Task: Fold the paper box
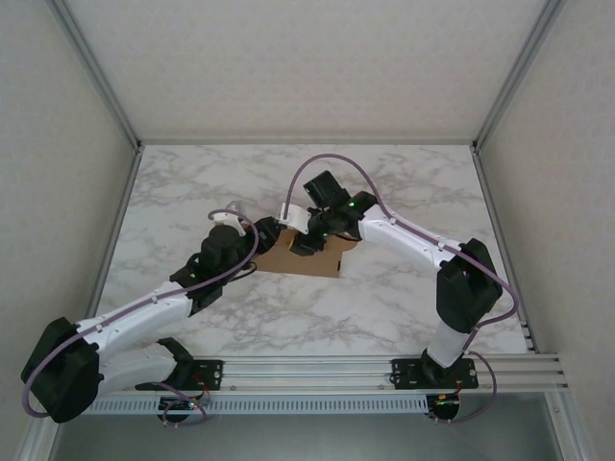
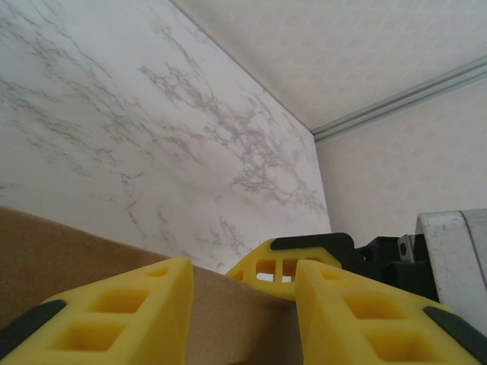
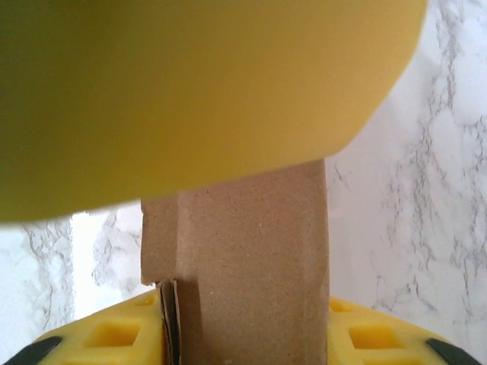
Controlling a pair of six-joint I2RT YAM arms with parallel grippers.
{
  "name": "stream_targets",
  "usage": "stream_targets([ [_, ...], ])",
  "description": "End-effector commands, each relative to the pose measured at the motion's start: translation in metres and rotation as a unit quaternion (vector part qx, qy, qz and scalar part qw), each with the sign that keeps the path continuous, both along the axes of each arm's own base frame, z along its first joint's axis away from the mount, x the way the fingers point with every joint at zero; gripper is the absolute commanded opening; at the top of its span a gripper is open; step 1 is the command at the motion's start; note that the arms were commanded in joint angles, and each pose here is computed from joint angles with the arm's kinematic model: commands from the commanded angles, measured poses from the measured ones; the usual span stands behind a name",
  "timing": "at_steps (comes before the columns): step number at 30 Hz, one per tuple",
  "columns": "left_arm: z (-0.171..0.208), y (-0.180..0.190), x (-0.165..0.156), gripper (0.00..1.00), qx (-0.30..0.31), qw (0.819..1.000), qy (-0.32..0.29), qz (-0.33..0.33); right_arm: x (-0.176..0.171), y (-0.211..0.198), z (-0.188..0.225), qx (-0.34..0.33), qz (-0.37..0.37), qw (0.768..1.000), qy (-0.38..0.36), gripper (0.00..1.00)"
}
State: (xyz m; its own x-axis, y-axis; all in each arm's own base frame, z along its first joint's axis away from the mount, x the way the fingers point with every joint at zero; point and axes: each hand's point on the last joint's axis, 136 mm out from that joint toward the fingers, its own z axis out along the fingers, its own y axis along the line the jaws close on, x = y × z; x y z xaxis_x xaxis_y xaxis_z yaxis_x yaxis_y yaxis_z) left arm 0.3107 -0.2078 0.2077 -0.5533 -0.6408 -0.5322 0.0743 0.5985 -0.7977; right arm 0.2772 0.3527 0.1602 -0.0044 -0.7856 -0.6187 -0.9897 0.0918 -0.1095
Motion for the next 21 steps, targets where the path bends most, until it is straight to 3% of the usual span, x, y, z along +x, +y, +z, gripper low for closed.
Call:
stream_targets([
  [1,-0.002,0.011,-0.010,0.45,0.054,0.998,0.011,-0.002,0.003,-0.016,-0.018,-0.059,-0.013,0.998,-0.021,0.34],
  [14,0.034,0.088,-0.010,0.53,0.079,0.995,-0.001,0.059,0.003,-0.020,-0.021,-0.067,-0.010,0.997,-0.026,0.35],
  [21,0.003,0.116,0.000,0.49,0.069,0.993,0.038,0.083,0.002,-0.020,-0.021,-0.067,-0.007,0.997,-0.024,0.35],
])
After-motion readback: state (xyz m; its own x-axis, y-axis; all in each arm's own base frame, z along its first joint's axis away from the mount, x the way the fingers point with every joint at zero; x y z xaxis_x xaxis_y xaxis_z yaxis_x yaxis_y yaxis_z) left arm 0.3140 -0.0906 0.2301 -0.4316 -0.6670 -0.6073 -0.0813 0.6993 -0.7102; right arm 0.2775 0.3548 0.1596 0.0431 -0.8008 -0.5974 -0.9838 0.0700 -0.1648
